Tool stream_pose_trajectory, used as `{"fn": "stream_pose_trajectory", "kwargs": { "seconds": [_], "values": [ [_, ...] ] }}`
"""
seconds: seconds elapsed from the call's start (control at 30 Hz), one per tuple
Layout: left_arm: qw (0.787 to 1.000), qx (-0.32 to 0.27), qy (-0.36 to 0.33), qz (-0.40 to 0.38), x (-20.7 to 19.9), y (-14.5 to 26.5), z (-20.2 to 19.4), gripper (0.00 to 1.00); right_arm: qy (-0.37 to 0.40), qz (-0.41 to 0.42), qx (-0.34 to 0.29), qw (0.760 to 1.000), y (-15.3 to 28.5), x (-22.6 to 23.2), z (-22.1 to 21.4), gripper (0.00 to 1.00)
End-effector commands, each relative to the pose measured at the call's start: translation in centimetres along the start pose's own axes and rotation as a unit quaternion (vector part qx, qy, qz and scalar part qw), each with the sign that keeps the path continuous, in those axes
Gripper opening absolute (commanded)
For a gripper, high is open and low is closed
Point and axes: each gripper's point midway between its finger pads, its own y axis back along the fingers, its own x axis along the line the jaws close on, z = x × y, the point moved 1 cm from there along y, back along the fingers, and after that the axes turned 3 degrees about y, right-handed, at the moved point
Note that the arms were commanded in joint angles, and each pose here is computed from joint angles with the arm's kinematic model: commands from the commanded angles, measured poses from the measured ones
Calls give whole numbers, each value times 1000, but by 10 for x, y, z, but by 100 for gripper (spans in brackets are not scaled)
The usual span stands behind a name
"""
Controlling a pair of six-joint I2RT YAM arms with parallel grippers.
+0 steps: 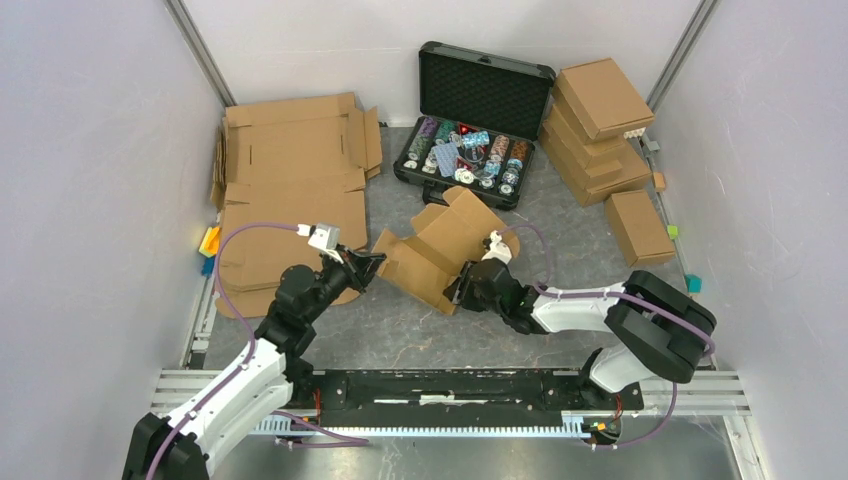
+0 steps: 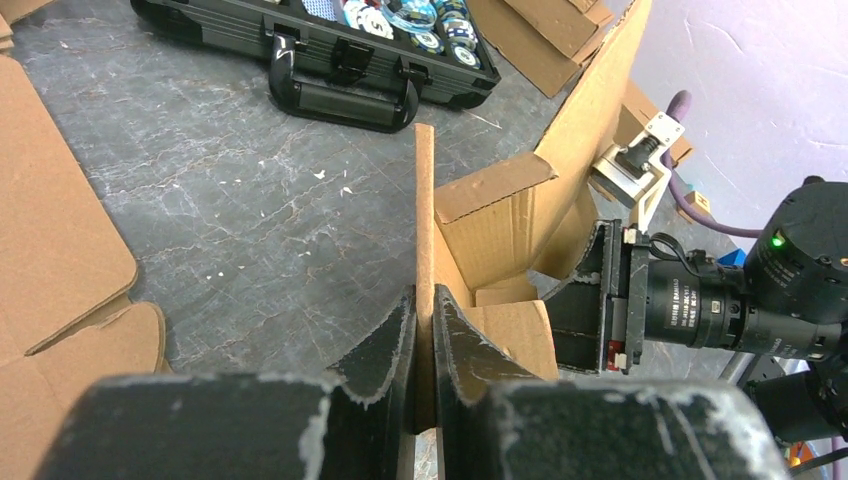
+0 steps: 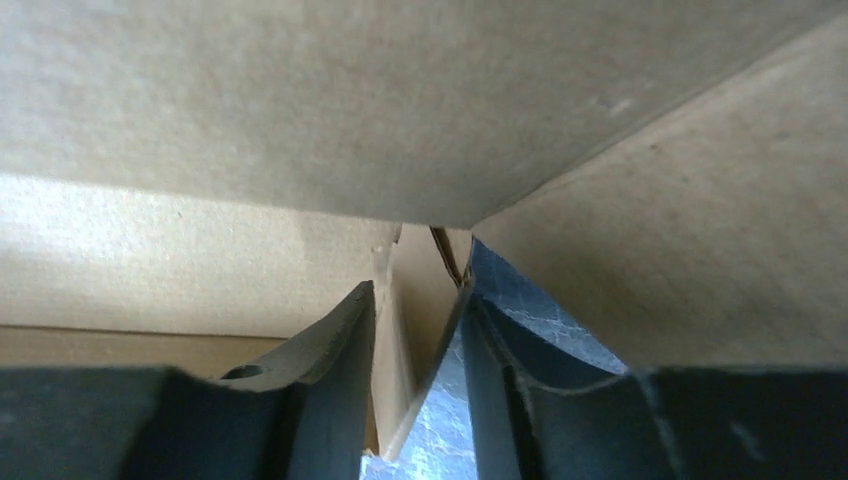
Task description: Fold the paper box
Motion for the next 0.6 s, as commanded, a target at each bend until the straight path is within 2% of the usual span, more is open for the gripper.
{"fn": "stream_pose_trajectory", "kwargs": {
  "seconds": [0.0,0.03,0.1,0.13,0.3,0.4,0.43,0.57],
  "values": [
    [999,-13,8,-30,-12,3,4,14,-9,-4,-30,999,-8,10,13,35],
    [999,-13,7,-32,-13,4,4,14,-8,-5,-32,999,-8,10,13,30],
    [999,-16,5,-37,-14,5,4,14,-4,-16,-33,999,-9,7,14,3],
    [999,-17,5,-38,-15,5,5,14,0,-29,-33,999,-9,3,14,0],
    [998,-16,5,-65,-24,7,5,16,40,-67,-58,995,-3,-7,26,0],
    [997,-7,19,-74,-26,5,-1,21,74,-102,-69,990,1,-17,35,0],
    [997,2,23,-76,-26,4,-4,26,89,-111,-72,987,2,-19,39,0],
    [997,27,38,-56,-21,5,-12,59,160,-129,-78,975,16,-26,50,0]
  ]
}}
